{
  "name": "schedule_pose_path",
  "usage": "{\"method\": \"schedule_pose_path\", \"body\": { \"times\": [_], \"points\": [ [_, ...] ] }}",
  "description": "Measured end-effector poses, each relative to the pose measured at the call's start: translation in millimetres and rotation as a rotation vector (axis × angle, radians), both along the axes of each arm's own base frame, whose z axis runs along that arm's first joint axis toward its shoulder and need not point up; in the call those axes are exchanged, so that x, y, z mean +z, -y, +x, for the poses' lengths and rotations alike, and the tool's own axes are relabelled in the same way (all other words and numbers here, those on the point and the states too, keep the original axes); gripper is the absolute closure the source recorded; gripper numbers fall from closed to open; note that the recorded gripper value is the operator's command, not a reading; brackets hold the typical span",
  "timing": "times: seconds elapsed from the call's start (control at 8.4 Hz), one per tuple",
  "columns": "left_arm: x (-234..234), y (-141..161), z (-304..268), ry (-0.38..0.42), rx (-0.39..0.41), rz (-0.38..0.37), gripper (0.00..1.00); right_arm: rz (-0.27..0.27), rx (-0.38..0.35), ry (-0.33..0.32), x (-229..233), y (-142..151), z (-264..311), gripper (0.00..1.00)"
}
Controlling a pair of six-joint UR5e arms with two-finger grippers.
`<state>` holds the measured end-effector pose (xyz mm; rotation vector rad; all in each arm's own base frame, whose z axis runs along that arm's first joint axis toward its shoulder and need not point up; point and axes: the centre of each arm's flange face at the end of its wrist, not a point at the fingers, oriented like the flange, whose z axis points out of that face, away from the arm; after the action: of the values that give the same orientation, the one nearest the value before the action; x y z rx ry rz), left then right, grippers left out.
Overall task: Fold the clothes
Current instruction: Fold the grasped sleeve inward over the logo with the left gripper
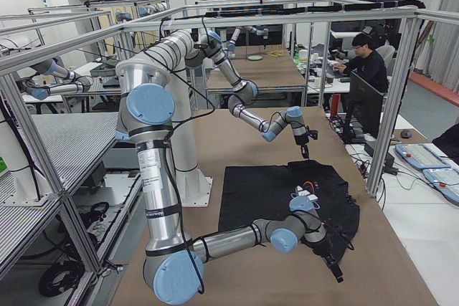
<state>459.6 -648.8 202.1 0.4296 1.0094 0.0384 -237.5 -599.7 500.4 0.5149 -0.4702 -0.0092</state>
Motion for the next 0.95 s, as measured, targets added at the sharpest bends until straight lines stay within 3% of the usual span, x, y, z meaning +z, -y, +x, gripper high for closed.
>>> {"method": "schedule_pose_path", "body": {
  "times": [0.24, 0.36, 0.48, 0.95],
  "points": [
    [-13.9, -19.2, 41.5, 0.007, -0.020, -0.010, 1.00, -0.002, -0.002, -0.001, 1.1, -0.8, -2.3, 0.06],
    [-17.5, -21.5, 57.7, 0.019, -0.033, -0.013, 0.46, -0.005, 0.001, 0.001, 1.6, -1.1, -3.3, 0.06],
    [-18.5, -20.7, 68.5, 0.030, -0.043, -0.017, 0.00, -0.009, 0.003, 0.003, 2.0, -1.8, -5.3, 0.06],
    [-49.3, -18.1, 71.6, 0.005, -0.109, 0.043, 0.00, -0.012, 0.015, 0.023, -8.0, 4.5, -12.7, 0.07]
  ]
}}
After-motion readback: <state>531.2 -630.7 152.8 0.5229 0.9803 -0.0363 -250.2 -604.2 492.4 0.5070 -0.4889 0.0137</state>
